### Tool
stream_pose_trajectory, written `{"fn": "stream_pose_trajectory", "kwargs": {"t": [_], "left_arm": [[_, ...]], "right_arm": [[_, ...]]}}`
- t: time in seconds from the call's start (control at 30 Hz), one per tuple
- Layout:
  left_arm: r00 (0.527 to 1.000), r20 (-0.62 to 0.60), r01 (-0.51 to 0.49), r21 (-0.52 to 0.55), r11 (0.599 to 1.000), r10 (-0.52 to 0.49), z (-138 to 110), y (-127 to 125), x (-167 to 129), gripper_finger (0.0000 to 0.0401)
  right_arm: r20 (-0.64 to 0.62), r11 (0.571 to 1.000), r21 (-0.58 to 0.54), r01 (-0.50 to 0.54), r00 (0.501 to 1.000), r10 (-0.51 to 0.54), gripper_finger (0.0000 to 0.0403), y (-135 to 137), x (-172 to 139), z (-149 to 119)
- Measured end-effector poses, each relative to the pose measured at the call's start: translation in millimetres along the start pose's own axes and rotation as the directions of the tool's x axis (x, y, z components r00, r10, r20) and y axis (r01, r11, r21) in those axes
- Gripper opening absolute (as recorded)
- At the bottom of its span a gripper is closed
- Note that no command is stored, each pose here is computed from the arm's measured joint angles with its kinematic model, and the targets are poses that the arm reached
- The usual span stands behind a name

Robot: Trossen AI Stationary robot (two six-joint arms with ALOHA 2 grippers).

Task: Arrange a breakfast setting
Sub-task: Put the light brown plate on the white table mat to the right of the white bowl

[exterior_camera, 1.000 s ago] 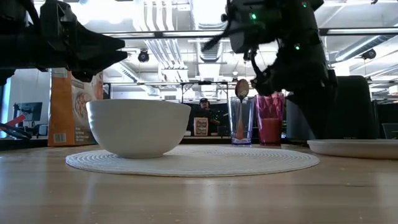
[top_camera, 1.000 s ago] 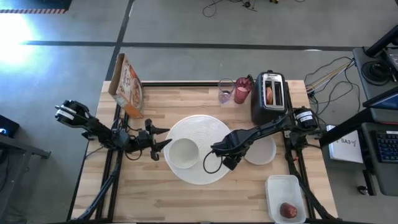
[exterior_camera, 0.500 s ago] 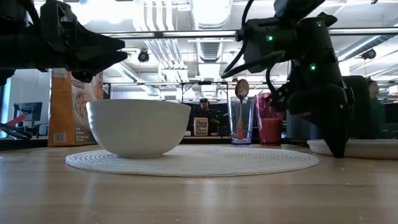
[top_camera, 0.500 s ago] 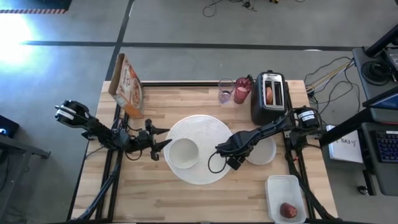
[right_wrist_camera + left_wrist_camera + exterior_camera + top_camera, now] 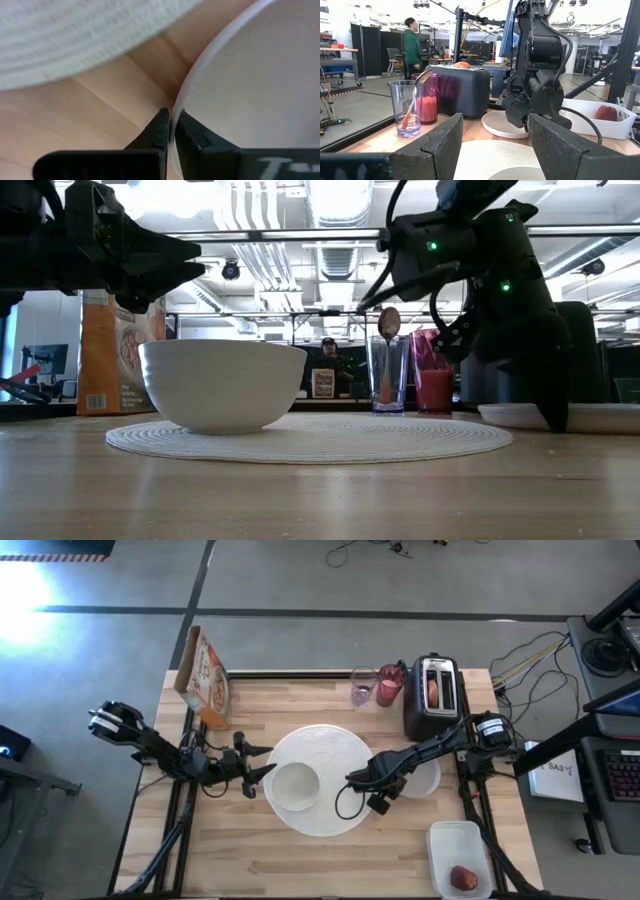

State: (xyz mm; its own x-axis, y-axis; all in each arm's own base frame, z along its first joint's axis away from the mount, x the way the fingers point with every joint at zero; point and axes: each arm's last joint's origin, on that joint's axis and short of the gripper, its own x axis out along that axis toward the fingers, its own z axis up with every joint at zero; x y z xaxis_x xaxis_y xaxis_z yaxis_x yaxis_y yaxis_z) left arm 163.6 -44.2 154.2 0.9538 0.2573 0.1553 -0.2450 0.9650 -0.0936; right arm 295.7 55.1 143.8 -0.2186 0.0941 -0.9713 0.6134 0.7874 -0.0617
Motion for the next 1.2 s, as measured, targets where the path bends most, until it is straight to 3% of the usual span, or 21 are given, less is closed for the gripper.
{"fn": "stream_pose_trajectory", "kwargs": {"t": [0.17, 0.37, 0.5, 0.63, 0.83, 1.2], "left_arm": [[1.000, 0.000, 0.000, 0.000, 1.000, 0.000, 0.0, 0.0, 0.0, 0.0208], [1.000, 0.000, -0.001, -0.001, 1.000, 0.001, 0.0, 0.0, 0.0, 0.0208], [1.000, 0.000, -0.001, -0.001, 1.000, 0.001, 0.0, 0.0, 0.1, 0.0208], [1.000, 0.001, -0.001, -0.002, 1.000, 0.001, 0.1, 0.0, 0.1, 0.0208], [1.000, 0.001, -0.001, -0.012, 1.000, 0.001, 0.1, 0.0, 0.1, 0.0208], [1.000, -0.005, -0.001, -0.023, 1.000, 0.000, -0.6, -0.1, 0.1, 0.0208]], "right_arm": [[-0.026, 1.000, -0.029, -0.012, 1.000, 0.012, 0.0009, 1.0, -17.7, -7.0], [0.061, 0.991, -0.097, -0.095, 0.993, 0.101, 0.0009, 7.6, -55.3, -16.4], [0.182, 0.962, -0.252, -0.110, 0.970, 0.159, 0.0009, 18.9, -76.7, -20.8], [0.305, 0.898, -0.427, -0.109, 0.917, 0.256, 0.0009, 35.7, -86.9, -16.4], [0.357, 0.814, -0.574, -0.086, 0.868, 0.344, 0.0009, 54.7, -80.9, -5.5], [0.233, 0.789, -0.602, -0.119, 0.919, 0.317, 0.0009, 72.8, -46.9, -1.6]]}}
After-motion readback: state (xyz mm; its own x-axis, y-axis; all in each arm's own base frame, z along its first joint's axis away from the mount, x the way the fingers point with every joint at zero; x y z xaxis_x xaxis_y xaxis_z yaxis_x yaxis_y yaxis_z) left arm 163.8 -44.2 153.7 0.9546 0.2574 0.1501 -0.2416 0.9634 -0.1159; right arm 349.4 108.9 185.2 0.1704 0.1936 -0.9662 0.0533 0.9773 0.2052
